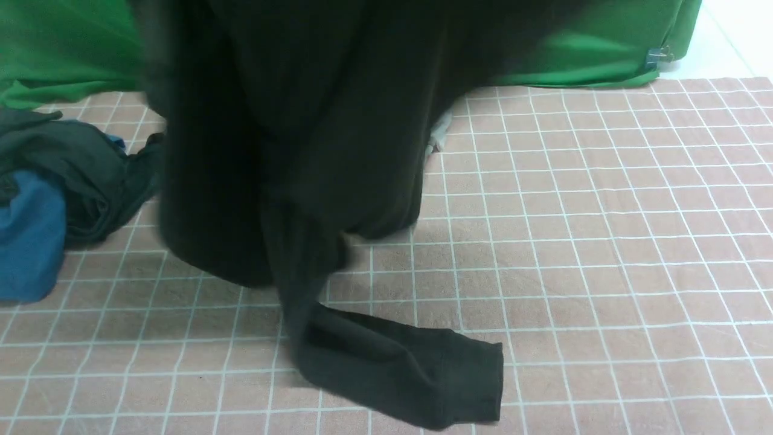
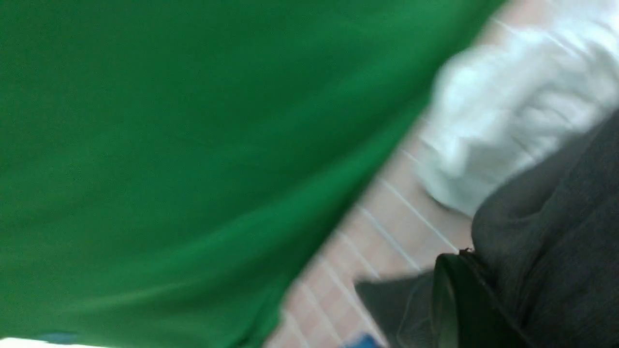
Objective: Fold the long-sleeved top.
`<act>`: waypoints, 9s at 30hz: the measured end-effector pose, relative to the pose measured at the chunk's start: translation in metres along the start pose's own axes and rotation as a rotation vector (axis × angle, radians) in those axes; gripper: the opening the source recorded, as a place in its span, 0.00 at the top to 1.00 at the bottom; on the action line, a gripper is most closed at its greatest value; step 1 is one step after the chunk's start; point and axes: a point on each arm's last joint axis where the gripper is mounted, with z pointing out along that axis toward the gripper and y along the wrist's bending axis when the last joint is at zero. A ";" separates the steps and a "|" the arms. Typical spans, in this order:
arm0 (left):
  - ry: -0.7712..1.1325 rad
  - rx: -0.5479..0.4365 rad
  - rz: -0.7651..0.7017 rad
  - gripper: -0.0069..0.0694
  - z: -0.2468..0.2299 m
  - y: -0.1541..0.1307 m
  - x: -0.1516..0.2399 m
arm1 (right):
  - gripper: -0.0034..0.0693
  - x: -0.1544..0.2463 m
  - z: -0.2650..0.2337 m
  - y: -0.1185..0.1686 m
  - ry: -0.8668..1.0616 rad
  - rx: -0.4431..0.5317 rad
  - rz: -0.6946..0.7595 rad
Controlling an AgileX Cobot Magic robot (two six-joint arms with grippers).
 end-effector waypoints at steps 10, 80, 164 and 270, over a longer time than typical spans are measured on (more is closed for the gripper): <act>-0.103 0.100 0.008 0.86 -0.083 -0.038 -0.029 | 0.89 -0.032 -0.063 -0.041 0.021 0.073 -0.009; -0.026 0.886 0.882 0.32 0.044 -0.338 0.151 | 0.90 0.234 -0.052 0.073 0.740 -0.333 0.024; 0.579 0.943 -0.570 0.63 0.118 -0.248 0.188 | 0.90 0.234 -0.053 0.076 0.732 -0.368 0.028; 0.361 0.449 -0.557 0.86 -0.102 -0.153 0.172 | 0.18 0.310 0.050 0.110 1.037 -0.413 0.136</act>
